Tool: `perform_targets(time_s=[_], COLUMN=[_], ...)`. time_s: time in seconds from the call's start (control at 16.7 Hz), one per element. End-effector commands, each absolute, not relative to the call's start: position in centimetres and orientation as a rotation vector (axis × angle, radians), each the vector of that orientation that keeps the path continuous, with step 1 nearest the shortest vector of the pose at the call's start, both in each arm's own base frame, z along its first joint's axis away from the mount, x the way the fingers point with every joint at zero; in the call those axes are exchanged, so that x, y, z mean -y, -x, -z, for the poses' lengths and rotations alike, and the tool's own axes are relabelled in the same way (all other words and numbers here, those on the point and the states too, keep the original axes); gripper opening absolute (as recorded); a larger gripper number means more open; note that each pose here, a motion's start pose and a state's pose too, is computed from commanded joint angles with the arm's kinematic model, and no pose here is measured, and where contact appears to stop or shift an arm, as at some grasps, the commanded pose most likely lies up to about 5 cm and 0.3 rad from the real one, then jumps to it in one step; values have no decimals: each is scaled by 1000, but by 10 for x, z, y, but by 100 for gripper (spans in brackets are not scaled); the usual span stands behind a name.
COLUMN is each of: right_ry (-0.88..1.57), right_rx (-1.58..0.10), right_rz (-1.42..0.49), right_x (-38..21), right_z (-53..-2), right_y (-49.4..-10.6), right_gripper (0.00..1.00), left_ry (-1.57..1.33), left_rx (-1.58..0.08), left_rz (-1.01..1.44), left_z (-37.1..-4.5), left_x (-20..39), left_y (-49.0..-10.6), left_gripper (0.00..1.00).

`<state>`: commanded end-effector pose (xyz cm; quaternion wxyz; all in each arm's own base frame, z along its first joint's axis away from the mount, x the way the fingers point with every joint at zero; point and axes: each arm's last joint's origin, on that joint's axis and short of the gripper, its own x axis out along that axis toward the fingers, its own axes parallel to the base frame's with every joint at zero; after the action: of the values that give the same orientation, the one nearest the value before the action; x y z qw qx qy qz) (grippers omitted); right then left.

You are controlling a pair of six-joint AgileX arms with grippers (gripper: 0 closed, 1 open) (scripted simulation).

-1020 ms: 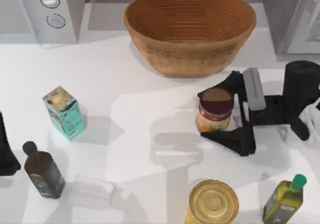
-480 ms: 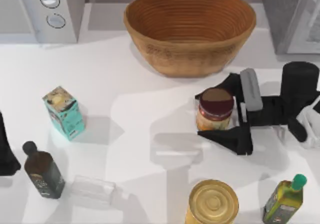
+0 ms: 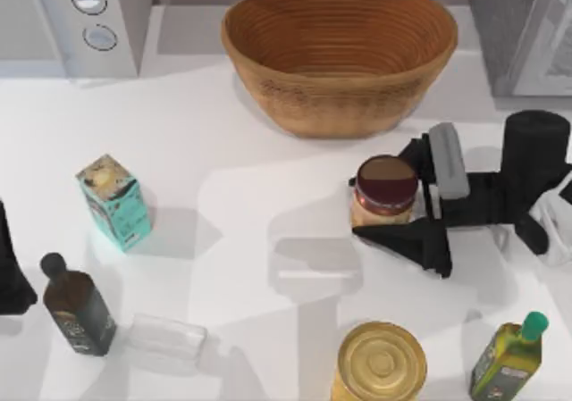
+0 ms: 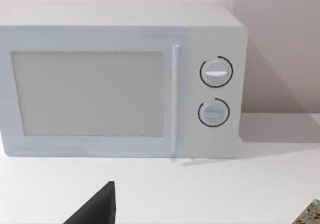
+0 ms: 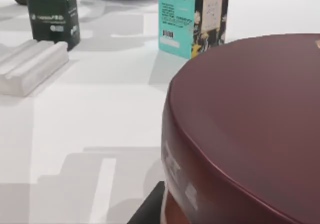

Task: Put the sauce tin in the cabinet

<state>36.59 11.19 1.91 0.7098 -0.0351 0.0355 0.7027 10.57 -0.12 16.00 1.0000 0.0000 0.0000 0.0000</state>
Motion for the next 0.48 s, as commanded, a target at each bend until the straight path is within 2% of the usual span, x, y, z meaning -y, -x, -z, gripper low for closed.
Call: perform_targets(time_s=[0.12,0.48], right_ry=[78,78], right_rx=[-79,-79], right_rz=[-1559,-1559], right_x=[-112,-112], right_z=[-19,-19], right_y=[-366,-366], right_gripper=[2,0], left_ry=[0,0], left_rx=[0,0], left_rz=[0,0], left_z=[-160,-160], left_x=[1,1], left_y=[-106,-106], left_gripper=[100,100])
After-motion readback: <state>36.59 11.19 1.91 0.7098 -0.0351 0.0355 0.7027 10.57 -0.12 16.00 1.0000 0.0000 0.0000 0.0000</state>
